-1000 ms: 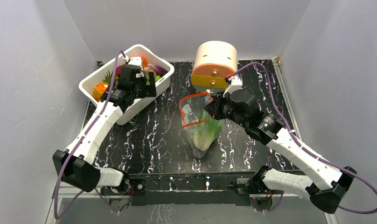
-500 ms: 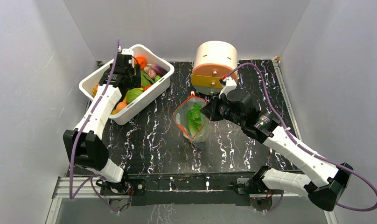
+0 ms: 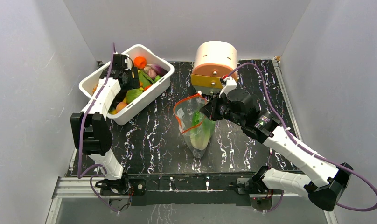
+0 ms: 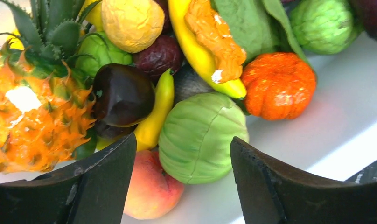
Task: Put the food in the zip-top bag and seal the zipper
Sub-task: Pick up the fake vegetable from the bin.
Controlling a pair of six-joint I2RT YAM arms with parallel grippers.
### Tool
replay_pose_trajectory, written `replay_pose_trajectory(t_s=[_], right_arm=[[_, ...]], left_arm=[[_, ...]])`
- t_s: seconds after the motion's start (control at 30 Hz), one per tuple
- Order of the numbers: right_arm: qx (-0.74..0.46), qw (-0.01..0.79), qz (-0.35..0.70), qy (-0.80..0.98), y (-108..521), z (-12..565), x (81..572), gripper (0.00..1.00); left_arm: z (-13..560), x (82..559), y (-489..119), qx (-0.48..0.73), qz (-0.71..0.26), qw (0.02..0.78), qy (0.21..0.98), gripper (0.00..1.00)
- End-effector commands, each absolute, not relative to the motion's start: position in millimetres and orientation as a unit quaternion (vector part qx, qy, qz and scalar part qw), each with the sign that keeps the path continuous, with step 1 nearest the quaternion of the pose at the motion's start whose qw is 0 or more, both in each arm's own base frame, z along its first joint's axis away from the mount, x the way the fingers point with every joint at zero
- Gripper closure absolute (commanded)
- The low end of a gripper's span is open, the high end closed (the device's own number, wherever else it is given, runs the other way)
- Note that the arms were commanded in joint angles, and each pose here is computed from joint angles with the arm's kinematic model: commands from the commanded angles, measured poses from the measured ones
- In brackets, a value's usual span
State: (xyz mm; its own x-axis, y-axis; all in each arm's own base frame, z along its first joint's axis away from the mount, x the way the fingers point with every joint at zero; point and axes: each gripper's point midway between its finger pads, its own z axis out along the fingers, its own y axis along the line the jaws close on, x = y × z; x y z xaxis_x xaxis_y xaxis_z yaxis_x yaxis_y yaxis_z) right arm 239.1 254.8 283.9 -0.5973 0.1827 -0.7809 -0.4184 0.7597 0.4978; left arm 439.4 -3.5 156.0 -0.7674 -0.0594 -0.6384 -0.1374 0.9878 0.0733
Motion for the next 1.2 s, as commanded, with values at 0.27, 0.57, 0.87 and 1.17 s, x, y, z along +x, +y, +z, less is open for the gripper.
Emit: replay_pose_trajectory(t_s=[0.27, 0.57, 0.87, 1.17], right_arm=[[-0.073, 0.476, 0.379, 0.790, 264.6, 315.6, 243.4, 1.00], [-0.070, 0.474, 0.379, 0.792, 263.2, 314.3, 242.5, 1.00], [-0.066, 0.475, 0.383, 0.790, 262.7, 315.3, 241.5, 1.00], [-0.063, 0.474, 0.385, 0.789, 263.3, 316.0, 241.9, 1.00]], left_arm=[[153.9, 437.4, -14.4, -0.053, -0.009, 0.324, 0.944, 0.08], [139.0, 449.5, -7.2, -0.048, 0.010, 0.325, 0.944, 0.07], [116.8, 447.3, -8.0, -0.054, 0.009, 0.300, 0.952, 0.33], [134.8, 441.3, -5.6, -0.077, 0.013, 0.307, 0.948, 0.68]])
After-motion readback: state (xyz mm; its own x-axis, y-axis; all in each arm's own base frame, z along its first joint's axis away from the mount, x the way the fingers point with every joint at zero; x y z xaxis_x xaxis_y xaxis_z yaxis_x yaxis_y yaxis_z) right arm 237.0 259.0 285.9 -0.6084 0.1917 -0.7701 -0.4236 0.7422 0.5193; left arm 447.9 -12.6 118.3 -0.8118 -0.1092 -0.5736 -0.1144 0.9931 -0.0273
